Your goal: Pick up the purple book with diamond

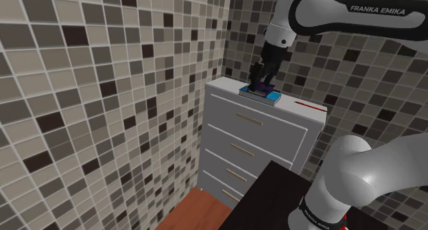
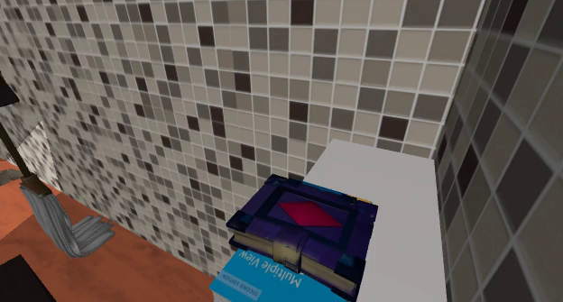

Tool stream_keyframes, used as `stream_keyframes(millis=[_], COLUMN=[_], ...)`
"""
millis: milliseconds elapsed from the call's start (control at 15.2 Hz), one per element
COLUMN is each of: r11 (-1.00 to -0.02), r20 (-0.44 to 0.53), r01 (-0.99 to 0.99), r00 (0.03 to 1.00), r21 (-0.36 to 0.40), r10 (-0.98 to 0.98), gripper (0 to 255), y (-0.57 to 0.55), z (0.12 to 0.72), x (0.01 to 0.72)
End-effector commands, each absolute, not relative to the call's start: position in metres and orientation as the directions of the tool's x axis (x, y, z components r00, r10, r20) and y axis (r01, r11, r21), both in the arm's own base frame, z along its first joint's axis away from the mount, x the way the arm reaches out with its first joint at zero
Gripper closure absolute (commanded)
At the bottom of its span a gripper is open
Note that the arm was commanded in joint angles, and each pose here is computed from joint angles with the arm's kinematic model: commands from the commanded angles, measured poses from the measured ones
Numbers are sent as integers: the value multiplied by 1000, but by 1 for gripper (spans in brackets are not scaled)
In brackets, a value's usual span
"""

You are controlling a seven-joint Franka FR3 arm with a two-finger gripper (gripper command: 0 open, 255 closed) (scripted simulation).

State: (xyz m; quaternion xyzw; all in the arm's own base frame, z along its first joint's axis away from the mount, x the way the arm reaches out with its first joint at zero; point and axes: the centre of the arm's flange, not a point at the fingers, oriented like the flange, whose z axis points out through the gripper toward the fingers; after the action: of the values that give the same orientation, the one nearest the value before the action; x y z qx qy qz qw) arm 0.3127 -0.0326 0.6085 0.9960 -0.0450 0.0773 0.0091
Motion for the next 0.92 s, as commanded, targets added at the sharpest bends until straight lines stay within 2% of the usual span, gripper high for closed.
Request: stream_keyframes(millis=[0,396,858], r11=[-996,-965,-859], r20=[155,202,243], r01=[-91,-97,-113], r00=[984,978,970], r21=[11,245,499], r10=[-88,-47,13], gripper=[0,0,0], y=[-33,-43,-72], z=[609,548,485], x=[313,342,379])
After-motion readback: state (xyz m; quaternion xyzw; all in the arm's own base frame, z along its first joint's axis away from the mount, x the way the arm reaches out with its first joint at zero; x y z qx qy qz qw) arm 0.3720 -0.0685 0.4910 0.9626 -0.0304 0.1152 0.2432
